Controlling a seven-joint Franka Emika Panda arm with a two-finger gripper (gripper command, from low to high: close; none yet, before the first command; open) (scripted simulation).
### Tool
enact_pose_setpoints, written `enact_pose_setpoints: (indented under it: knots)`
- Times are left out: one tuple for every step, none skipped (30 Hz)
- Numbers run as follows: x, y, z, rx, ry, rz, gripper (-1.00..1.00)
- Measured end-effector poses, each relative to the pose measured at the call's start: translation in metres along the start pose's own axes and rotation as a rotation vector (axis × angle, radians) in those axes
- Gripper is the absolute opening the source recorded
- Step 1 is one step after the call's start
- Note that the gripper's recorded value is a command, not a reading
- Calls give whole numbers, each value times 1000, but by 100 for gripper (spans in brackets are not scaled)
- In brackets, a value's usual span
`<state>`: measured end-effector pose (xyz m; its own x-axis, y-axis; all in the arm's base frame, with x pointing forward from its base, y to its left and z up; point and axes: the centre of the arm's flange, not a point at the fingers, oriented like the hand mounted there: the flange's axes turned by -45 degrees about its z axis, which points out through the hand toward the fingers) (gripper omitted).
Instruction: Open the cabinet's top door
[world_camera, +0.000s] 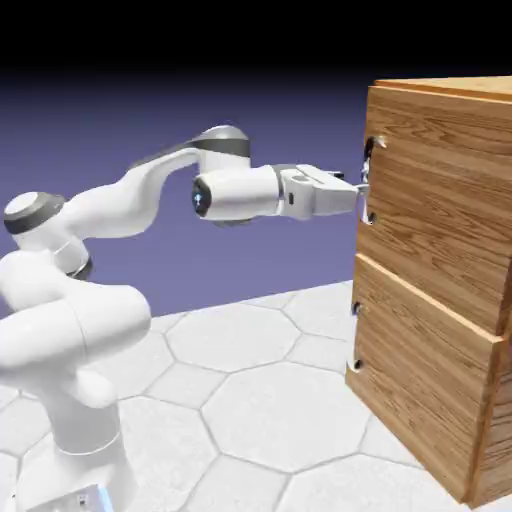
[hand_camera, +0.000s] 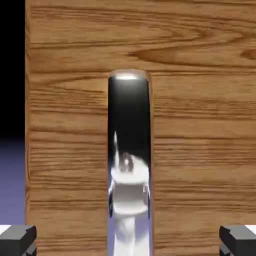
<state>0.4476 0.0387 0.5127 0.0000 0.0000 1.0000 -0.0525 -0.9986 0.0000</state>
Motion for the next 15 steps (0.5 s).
enact_pose_setpoints:
  knots:
    - [0,0,0,0,0,0,-100]
    - [0,0,0,0,0,0,-100]
    - [0,0,0,0,0,0,-100]
    - [0,4,-8,27,0,0,-100]
    - [0,8,-17,56,0,0,-100]
    - [0,13,-25,84,0,0,-100]
    - [0,18,-33,111,0,0,-100]
    - [0,23,-41,138,0,0,-100]
    - [0,28,-48,164,0,0,-100]
    - [0,33,-56,190,0,0,-100]
    - [0,38,-63,216,0,0,-100]
    - [0,43,-70,241,0,0,-100]
    - [0,49,-76,266,0,0,-100]
    - [0,54,-82,290,0,0,-100]
    - [0,60,-88,314,0,0,-100]
